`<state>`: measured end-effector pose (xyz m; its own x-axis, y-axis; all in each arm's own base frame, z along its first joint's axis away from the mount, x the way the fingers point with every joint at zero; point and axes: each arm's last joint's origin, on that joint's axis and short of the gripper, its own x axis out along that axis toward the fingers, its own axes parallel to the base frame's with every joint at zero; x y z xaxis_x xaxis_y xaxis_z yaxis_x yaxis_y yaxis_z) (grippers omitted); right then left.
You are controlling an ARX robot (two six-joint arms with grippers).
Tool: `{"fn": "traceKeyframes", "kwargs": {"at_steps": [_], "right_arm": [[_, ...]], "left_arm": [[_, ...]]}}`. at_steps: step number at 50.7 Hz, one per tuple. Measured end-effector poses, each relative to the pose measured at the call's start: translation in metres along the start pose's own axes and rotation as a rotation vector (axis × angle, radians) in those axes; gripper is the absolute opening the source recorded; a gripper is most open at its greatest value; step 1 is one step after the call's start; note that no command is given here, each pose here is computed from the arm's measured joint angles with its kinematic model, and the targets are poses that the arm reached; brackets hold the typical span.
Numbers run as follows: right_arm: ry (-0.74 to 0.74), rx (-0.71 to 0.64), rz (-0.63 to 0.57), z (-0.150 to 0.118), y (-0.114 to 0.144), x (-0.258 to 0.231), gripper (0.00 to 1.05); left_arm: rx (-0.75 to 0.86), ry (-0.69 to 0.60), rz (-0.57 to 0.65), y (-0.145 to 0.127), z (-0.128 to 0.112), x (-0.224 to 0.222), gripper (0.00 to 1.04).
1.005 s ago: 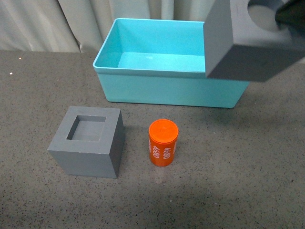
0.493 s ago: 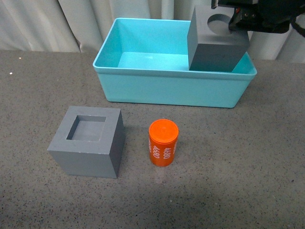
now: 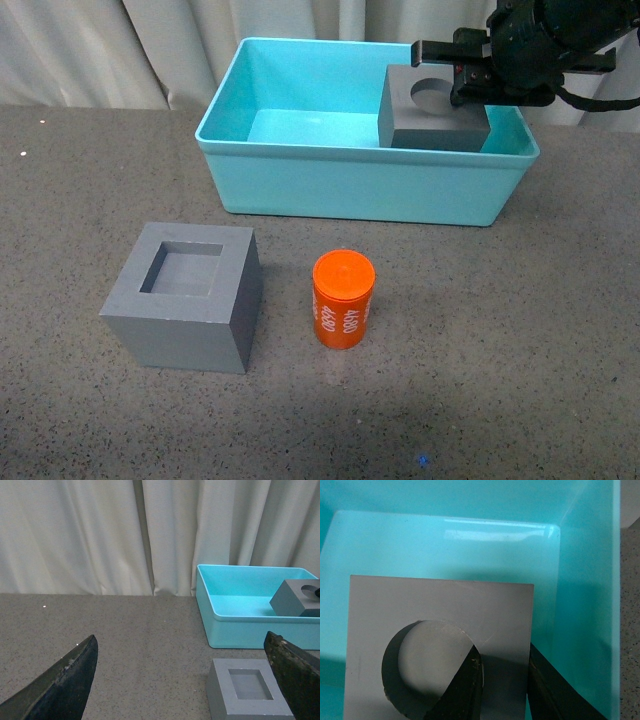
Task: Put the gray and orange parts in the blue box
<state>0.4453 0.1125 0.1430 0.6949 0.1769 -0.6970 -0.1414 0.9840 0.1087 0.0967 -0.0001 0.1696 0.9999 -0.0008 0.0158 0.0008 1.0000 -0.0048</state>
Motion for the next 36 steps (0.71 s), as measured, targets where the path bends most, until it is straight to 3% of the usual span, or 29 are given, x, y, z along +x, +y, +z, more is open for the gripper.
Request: {"fn": "traceKeyframes", "kwargs": {"at_steps": [32, 36], "right_arm": [[0.064, 0.018, -0.063, -0.008, -0.003, 0.022, 0.18], [0.060, 0.017, -0.049, -0.007, -0.002, 0.022, 0.31]], "left_arm": [[0.000, 0.000, 0.000, 0.000, 0.000, 0.000, 0.98], [0.000, 0.000, 0.000, 0.000, 0.000, 0.000, 0.98]]}}
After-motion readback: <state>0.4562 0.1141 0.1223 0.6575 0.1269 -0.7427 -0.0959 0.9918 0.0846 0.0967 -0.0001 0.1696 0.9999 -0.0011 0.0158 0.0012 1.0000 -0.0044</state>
